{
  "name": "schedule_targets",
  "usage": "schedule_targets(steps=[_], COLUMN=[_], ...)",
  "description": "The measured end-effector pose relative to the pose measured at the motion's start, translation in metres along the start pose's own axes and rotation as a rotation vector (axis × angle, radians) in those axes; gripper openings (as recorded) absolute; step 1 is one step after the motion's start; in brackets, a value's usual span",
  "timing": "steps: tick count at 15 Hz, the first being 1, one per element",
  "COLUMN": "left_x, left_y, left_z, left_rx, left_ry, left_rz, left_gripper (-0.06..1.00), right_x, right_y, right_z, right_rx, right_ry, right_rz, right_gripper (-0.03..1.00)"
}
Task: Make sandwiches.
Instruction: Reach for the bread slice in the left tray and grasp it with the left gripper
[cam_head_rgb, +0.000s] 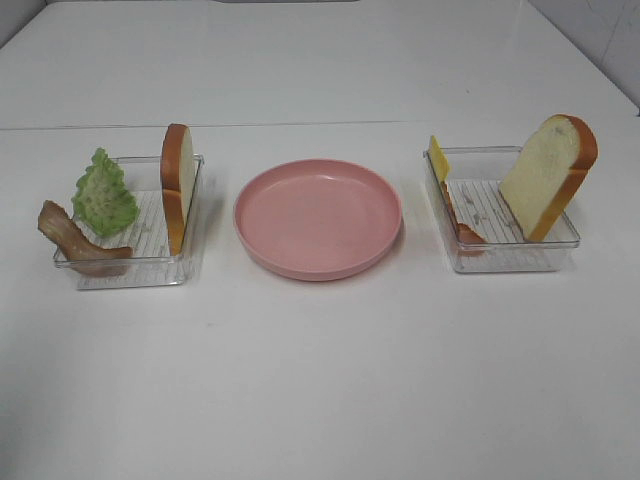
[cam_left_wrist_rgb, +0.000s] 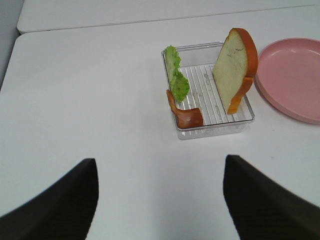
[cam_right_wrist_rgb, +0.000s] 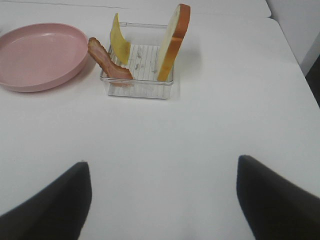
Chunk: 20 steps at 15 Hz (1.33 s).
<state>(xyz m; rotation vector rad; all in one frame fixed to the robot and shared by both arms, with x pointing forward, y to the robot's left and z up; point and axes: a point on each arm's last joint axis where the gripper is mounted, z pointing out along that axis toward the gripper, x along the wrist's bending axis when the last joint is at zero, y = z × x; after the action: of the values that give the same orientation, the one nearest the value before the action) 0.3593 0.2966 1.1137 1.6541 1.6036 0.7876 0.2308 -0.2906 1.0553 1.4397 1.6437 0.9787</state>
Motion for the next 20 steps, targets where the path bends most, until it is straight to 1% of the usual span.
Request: schedule_targets(steps=[3,4,6,8,9,10,11,14,15,16,18,19,20], left_x=[-0.003,-0.004,-0.009,-0.017,-0.025,-0.029,-0.049,-0.081,-0.091,-0.096,-0.113,-0.125,-0.130], left_y=[0.040,0.057,0.075,0.084,0.090,0.093,0.101,0.110,0.110,0.110,0.109,0.108,0.106], left_z=[0.032,0.051,0.083,0.108,0.125,0.131,0.161,0.198,0.212,0.218,0.238,0.252,0.259], left_rx=[0.068,0.102,0.163,0.210,0.241,0.248,0.296,0.393,0.433,0.452,0.524,0.582,0.612], left_ry=[-0.069,-0.097,-0.133,-0.160,-0.182,-0.192,-0.233,-0.272,-0.266,-0.259,-0.219,-0.164,-0.123], left_rz=[-0.080,-0.117,-0.132,-0.118,-0.103,-0.095,-0.067,-0.064,-0.055,-0.046,-0.002,0.036,0.053], left_gripper=[0.67,0.67,0.67,0.67,0.67,0.67,0.67,0.67,0.67,0.67,0.67,0.67,0.67], right_x=[0.000,0.000,0.000,0.000,0.000,0.000,0.000,0.000,0.000,0.000,0.000,0.000,0.000], right_y=[0.000,0.000,0.000,0.000,0.000,0.000,0.000,0.000,0.000,0.000,0.000,0.000,0.000], right_z=[0.000,0.000,0.000,0.000,0.000,0.000,0.000,0.000,0.000,0.000,0.000,0.000,0.000], right_rx=[0.000,0.000,0.000,0.000,0.000,0.000,0.000,0.000,0.000,0.000,0.000,0.000,0.000], right_ry=[0.000,0.000,0.000,0.000,0.000,0.000,0.000,0.000,0.000,0.000,0.000,0.000,0.000], right_rz=[0.000,0.000,0.000,0.000,0.000,0.000,0.000,0.000,0.000,0.000,0.000,0.000,0.000], right_gripper=[0.75,0.75,0.75,0.75,0.75,0.75,0.75,0.75,0.75,0.75,0.75,0.75,0.75])
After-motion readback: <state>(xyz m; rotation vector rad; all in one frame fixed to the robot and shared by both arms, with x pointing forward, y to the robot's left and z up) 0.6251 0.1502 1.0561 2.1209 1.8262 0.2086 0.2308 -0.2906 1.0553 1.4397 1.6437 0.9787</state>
